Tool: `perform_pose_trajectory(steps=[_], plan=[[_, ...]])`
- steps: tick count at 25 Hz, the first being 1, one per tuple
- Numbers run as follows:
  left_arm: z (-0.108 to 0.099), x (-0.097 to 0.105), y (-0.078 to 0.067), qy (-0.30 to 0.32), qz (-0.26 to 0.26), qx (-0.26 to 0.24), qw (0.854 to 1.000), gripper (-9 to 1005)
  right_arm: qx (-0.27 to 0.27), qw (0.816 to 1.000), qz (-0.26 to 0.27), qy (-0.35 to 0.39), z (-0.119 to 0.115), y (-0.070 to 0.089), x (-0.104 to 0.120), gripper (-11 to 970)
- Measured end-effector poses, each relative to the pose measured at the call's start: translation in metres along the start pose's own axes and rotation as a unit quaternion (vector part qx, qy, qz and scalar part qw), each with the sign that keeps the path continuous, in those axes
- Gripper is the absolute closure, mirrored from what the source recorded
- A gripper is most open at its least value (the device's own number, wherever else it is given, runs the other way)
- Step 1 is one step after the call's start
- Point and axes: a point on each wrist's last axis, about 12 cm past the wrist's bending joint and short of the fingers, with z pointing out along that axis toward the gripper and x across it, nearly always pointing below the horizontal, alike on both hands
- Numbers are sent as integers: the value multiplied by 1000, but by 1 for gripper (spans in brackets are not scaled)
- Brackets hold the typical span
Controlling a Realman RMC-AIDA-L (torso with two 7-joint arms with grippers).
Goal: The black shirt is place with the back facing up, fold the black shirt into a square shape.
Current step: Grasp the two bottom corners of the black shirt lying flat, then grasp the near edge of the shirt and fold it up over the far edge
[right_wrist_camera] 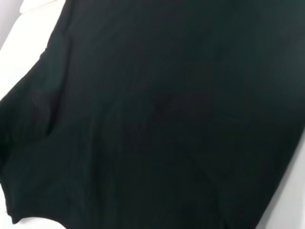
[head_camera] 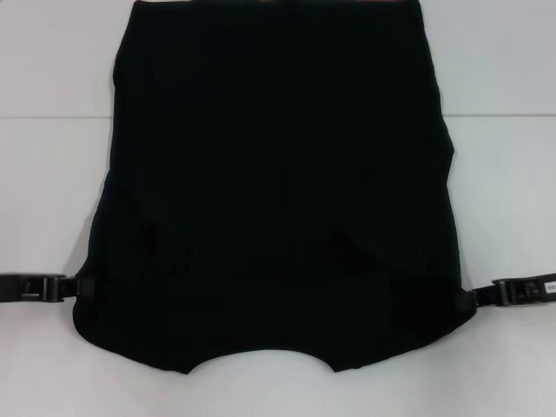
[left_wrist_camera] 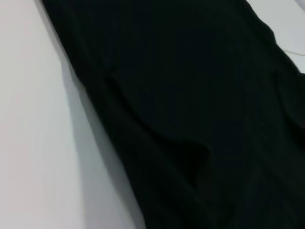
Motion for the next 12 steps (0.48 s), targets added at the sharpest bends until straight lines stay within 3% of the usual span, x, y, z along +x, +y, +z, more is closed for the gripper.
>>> perform_pose_trajectory(steps=[12], plan=[[-27, 25, -4, 14, -22, 64, 998, 961, -33, 998, 9, -45, -45, -20, 40, 907]])
